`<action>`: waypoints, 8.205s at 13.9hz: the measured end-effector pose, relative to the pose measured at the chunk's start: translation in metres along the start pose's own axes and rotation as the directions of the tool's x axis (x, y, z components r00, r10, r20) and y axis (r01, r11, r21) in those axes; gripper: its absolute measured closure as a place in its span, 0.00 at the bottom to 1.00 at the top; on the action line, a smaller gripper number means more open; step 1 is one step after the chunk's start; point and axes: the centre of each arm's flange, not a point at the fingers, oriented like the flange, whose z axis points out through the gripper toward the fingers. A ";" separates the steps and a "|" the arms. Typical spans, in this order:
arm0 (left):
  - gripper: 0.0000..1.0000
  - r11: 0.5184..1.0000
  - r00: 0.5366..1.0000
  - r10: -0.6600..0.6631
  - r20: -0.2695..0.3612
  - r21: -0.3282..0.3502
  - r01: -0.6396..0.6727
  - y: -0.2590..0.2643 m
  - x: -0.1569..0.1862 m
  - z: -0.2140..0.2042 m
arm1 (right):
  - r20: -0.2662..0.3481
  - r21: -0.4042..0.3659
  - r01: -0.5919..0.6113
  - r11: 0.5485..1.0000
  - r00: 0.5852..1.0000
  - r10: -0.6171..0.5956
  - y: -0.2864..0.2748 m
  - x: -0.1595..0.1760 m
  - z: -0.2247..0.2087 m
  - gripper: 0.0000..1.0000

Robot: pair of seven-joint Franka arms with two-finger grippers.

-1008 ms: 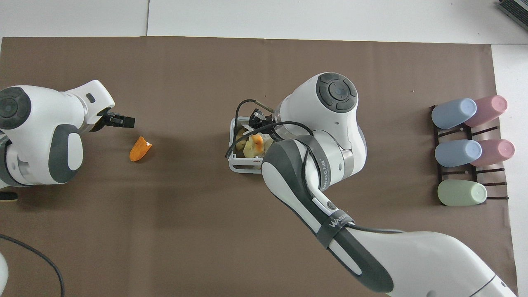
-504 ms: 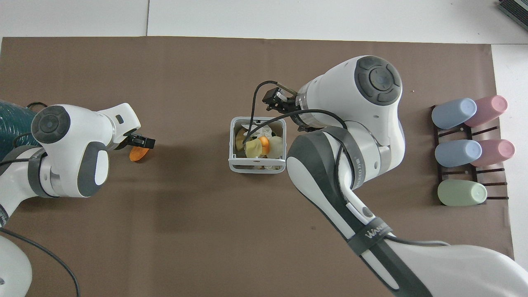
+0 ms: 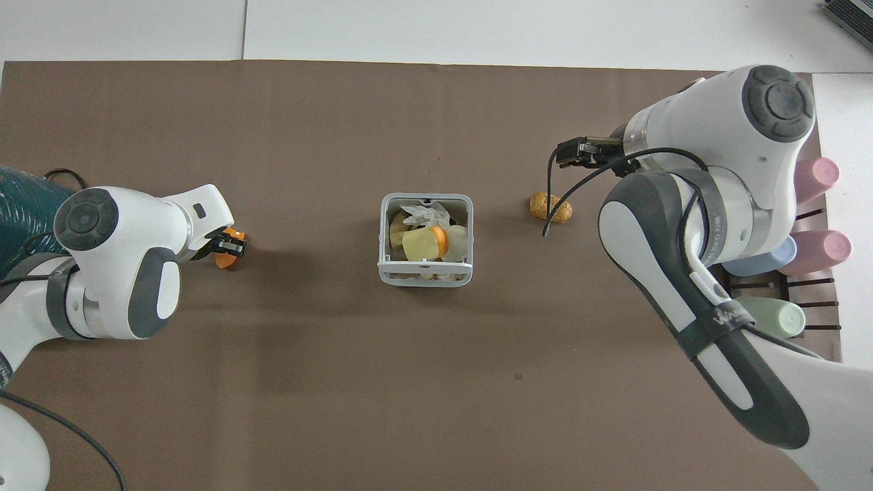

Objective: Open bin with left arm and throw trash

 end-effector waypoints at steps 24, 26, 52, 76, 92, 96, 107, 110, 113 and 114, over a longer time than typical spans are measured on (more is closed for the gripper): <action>0.63 0.991 0.982 -0.098 -0.160 -0.102 0.082 0.188 0.084 -0.156 | -0.029 -0.041 0.877 0.479 0.478 -0.878 -0.010 -0.056 0.118 0.60; 0.63 0.987 0.976 -0.120 -0.182 -0.129 0.097 0.222 0.084 -0.153 | -0.028 -0.037 0.867 0.497 0.496 -0.868 -0.011 -0.052 0.111 0.60; 0.00 0.993 0.991 -0.103 -0.088 -0.060 0.097 0.072 0.043 -0.239 | -0.011 0.155 0.021 0.988 1.000 -0.020 -0.159 -0.043 -0.039 0.60; 0.00 0.988 0.986 -0.155 0.060 0.014 0.154 -0.014 0.018 -0.305 | 0.179 0.164 -0.089 0.982 0.982 0.059 -0.200 -0.085 0.026 0.60; 0.00 0.988 0.986 -0.154 0.063 0.013 0.153 -0.013 0.017 -0.304 | 0.183 0.162 -0.083 0.983 0.982 0.053 -0.206 -0.089 0.042 0.48; 0.00 0.988 0.986 -0.154 0.063 0.013 0.153 -0.013 0.017 -0.304 | 0.181 0.165 -0.078 0.983 0.982 0.047 -0.210 -0.091 0.041 0.41; 0.00 0.988 0.986 -0.154 0.063 0.013 0.153 -0.013 0.017 -0.304 | 0.154 0.189 -0.052 0.981 0.988 0.022 -0.215 -0.093 -0.023 0.00; 0.00 0.988 0.986 -0.154 0.063 0.013 0.153 -0.013 0.017 -0.304 | 0.131 0.198 -0.056 0.979 0.991 0.030 -0.210 -0.089 -0.039 0.00; 0.00 0.988 0.986 -0.154 0.063 0.013 0.153 -0.013 0.017 -0.304 | 0.058 0.144 -0.037 0.989 0.998 0.029 -0.189 -0.070 -0.051 0.00; 0.00 0.988 0.986 -0.154 0.063 0.013 0.153 -0.013 0.017 -0.304 | 0.011 0.098 -0.023 0.995 1.000 0.022 -0.169 -0.057 -0.060 0.00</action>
